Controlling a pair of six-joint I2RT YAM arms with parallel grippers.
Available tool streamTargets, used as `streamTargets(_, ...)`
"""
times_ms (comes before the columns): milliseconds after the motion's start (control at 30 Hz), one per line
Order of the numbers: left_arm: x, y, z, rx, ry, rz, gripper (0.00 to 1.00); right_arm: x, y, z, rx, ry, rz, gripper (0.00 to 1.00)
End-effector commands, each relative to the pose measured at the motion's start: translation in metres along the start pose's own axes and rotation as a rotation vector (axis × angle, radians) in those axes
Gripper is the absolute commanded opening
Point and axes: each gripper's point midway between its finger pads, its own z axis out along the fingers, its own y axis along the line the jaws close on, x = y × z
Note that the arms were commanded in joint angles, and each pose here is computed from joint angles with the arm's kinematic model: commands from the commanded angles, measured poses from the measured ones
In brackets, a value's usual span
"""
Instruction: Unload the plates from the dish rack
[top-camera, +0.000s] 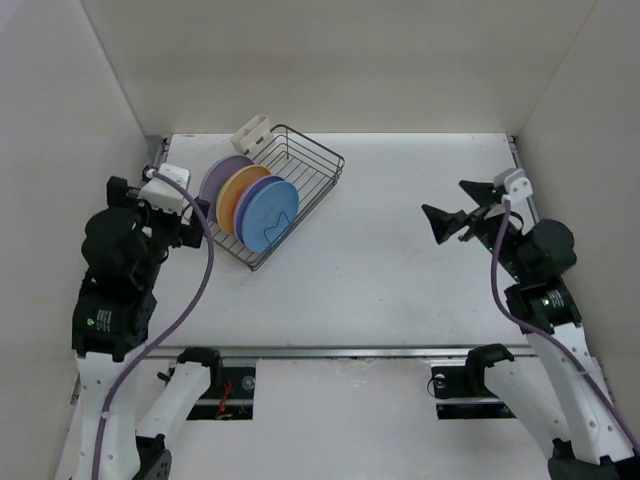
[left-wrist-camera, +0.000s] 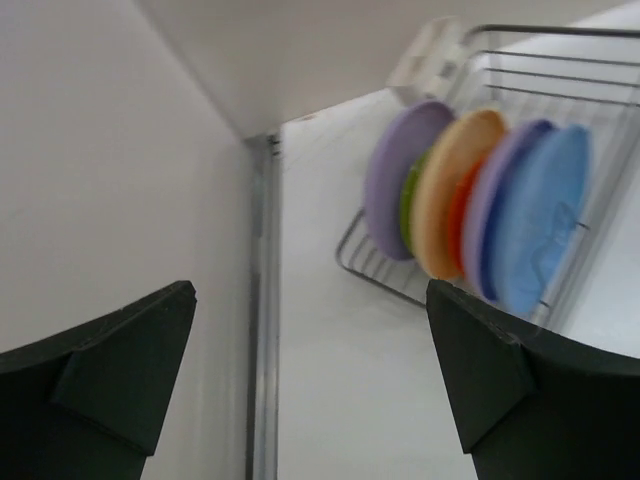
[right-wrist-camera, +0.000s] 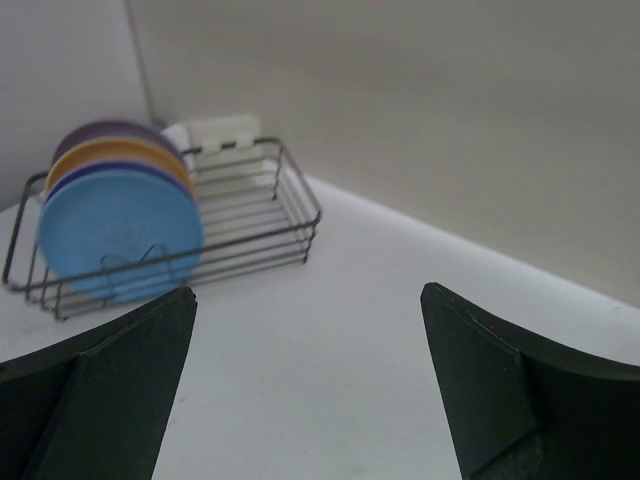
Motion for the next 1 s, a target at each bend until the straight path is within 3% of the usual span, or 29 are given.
streamTargets(0,0.044,-0.090,-0.017,0.557,0.285,0.064,0.99,0.035,0.044,0.001,-0.258,0.118,0.081,1.00)
streamTargets(67,0.029,-0.093,-0.024,0.633,0.351,0.040,0.99,0.019,0.048,0.006,-0.295,0.047,0.053,1.00)
streamTargets(133,0.040,-0.112,-0.017,0.772,0.527,0.022,0.99,0.009,0.052,0.009,-0.306,-0.007,0.114,1.00)
streamTargets(167,0.022,-0.111,-0.015,0.799,0.503,0.035,0.99,-0.002,0.050,0.012,-0.299,-0.078,0.115,1.00)
streamTargets(233,0.029,-0.126,0.003,0.868,0.611,0.058,0.99,-0.006,0.050,0.015,-0.277,-0.106,0.245,1.00)
streamTargets(333,0.041,-0.133,0.032,0.819,0.699,0.124,0.95,0.003,0.041,0.028,-0.234,-0.153,0.338,1.00)
streamTargets(500,0.040,-0.149,0.067,0.757,0.666,0.188,0.87,0.018,0.064,0.051,-0.413,-0.004,0.357,1.00)
streamTargets(533,0.042,-0.151,0.074,0.747,0.672,0.194,0.85,0.041,0.062,0.059,-0.397,0.084,0.402,1.00)
streamTargets(633,0.042,-0.167,0.088,0.745,0.659,0.241,0.72,0.056,0.060,0.065,-0.389,0.132,0.410,1.00)
streamTargets(733,0.051,-0.176,0.105,0.698,0.694,0.240,0.63,0.074,0.047,0.066,-0.297,0.130,0.404,0.99)
streamTargets(967,0.070,-0.178,0.130,0.605,0.737,0.251,0.63,0.079,0.022,0.056,-0.125,0.094,0.384,0.97)
